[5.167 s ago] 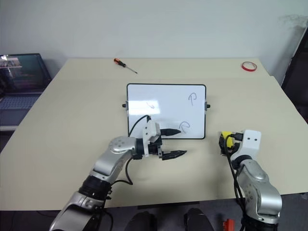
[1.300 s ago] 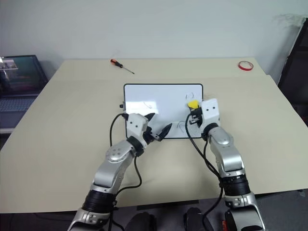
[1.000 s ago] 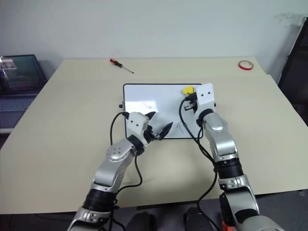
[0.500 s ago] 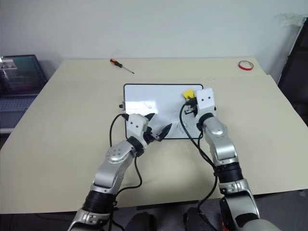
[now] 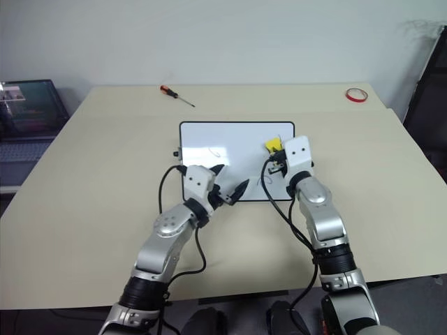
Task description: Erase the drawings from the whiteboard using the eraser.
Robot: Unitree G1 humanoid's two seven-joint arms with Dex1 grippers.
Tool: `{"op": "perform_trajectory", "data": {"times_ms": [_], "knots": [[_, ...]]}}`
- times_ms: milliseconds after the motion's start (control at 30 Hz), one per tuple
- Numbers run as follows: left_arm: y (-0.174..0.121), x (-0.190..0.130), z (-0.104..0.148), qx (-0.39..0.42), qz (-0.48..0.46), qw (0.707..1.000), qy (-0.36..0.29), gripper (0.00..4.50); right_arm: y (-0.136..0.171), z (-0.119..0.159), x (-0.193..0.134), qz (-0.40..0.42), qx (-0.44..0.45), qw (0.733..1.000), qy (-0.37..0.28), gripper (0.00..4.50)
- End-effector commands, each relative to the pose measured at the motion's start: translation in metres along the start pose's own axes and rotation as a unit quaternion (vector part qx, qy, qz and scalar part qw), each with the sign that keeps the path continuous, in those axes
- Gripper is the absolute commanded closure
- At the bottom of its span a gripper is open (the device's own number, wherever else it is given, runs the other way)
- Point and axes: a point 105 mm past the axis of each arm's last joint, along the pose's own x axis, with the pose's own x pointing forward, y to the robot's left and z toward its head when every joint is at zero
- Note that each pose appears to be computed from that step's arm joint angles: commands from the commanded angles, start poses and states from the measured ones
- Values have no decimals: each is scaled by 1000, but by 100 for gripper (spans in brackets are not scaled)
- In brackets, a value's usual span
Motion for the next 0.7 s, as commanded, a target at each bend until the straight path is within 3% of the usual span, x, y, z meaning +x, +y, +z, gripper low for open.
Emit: {"op": "perform_trajectory", "data": {"times_ms": [33, 133, 433, 700], "knots": [[-5, 1, 15, 8, -10, 1000, -25, 0, -8, 7, 1, -20, -7, 1000, -9, 354], [-5, 1, 15, 8, -10, 1000, -25, 0, -8, 7, 1, -20, -8, 1000, -11, 299], [-7, 3, 15, 7, -13, 1000, -27, 0, -17, 12, 1, -44, -17, 999, -23, 2], [-10, -1, 13, 5, -19, 1000, -24, 0, -20, 17, -5, -51, 6, 998, -32, 2]]}}
